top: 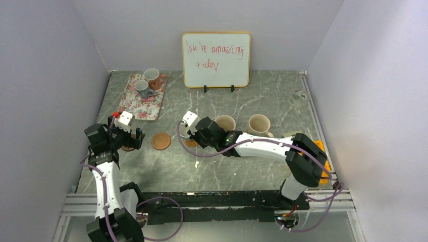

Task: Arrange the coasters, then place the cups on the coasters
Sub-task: Place the cup on the coaster.

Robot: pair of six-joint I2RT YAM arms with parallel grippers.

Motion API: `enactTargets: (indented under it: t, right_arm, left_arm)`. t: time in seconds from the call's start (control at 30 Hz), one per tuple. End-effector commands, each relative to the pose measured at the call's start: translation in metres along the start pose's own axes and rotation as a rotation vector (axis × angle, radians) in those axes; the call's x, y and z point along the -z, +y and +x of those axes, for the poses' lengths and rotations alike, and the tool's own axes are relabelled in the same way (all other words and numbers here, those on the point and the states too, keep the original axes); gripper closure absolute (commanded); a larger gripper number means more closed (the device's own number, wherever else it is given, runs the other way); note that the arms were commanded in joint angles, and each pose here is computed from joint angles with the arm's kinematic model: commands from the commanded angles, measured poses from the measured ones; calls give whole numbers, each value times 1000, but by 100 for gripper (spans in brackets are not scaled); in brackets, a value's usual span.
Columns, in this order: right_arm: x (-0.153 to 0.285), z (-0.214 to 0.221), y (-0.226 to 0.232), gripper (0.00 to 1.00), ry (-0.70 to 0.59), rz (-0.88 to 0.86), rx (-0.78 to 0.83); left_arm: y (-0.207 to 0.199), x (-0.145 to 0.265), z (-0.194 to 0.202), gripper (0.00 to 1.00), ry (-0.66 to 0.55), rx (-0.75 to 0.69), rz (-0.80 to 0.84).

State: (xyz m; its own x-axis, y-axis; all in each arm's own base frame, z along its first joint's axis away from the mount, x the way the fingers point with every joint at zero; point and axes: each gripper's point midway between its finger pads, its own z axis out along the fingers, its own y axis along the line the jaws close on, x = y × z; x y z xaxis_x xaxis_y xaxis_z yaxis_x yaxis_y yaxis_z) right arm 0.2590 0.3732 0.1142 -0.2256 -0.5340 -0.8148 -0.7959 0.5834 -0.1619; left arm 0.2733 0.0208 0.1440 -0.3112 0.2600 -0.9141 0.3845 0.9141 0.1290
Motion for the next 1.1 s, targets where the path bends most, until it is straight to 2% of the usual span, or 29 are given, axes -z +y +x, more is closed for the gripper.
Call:
enactTargets:
  t: [0.0,1.07]
  right_arm:
    - [-3,-33,-9,100,-101,26,-16]
    - [-6,-24,-11,100,-58,22,-21]
  left_arm:
    - [0,-1,-7,3,-32,-30,11]
    - [2,-2,-5,3,-26,-24,5]
